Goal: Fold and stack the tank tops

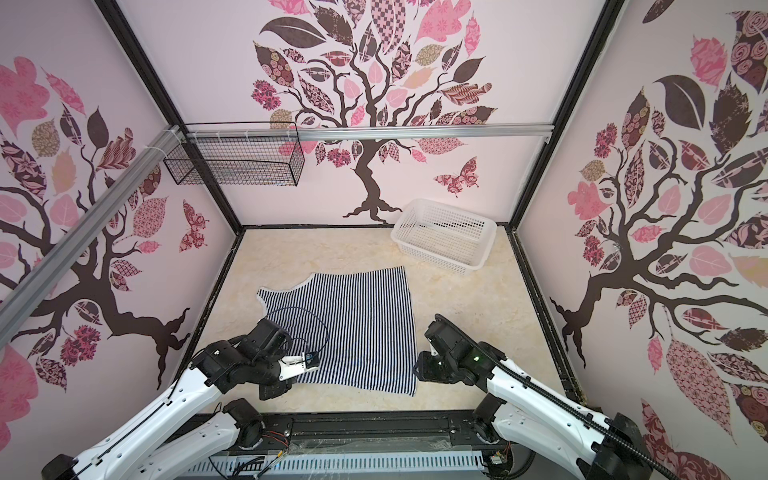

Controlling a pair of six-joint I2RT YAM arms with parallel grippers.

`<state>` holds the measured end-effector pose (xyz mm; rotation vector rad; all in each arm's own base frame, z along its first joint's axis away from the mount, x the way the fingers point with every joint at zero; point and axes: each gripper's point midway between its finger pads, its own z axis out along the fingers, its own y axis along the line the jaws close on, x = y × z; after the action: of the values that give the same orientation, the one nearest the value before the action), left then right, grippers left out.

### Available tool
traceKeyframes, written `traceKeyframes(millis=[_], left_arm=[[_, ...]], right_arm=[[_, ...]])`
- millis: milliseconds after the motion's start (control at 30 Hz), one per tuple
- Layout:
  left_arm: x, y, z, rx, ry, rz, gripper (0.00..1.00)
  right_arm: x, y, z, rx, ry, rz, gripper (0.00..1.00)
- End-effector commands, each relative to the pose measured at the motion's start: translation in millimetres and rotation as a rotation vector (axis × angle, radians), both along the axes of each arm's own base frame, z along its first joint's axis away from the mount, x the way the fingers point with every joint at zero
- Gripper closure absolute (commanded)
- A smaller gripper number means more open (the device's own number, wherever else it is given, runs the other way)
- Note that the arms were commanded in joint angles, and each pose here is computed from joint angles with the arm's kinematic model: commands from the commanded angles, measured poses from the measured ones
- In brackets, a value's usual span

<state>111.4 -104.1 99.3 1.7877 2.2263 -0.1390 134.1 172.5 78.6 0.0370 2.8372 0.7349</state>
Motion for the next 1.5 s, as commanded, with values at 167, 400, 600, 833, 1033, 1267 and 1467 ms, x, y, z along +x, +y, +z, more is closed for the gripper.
traceKeyframes(millis=[167,400,600,833,1033,1267,1467], left_arm=[[4.6,6.5,8.4,0.036,-0.039,-0.007,0.80],[71.7,15.1,1.8,0.050,-0.269,0.170,0.80],[133.7,50.8,-13.1,0.128,-0.370,0.424,0.77],[190.0,88.2,-15.5,0.197,-0.454,0.677,0.70],[225.1,91.1,-15.4,0.147,-0.435,0.768,0.69],[273.9,82.4,-34.7,0.175,-0.357,0.806,0.70],[299.9,74.0,-59.2,0.194,-0.292,0.796,0.71]], right_arm=[[15.7,9.5,11.8,0.007,-0.039,-0.012,0.58],[36.3,34.0,20.5,0.061,-0.069,0.002,0.58],[54.6,53.2,12.6,0.077,-0.079,0.013,0.54],[70.4,73.2,2.0,0.106,-0.081,0.025,0.50],[97.3,80.3,3.3,0.049,-0.140,0.008,0.49],[131.4,96.3,-0.6,-0.015,-0.168,0.005,0.48],[150.3,88.3,-14.7,-0.034,-0.153,-0.041,0.48]])
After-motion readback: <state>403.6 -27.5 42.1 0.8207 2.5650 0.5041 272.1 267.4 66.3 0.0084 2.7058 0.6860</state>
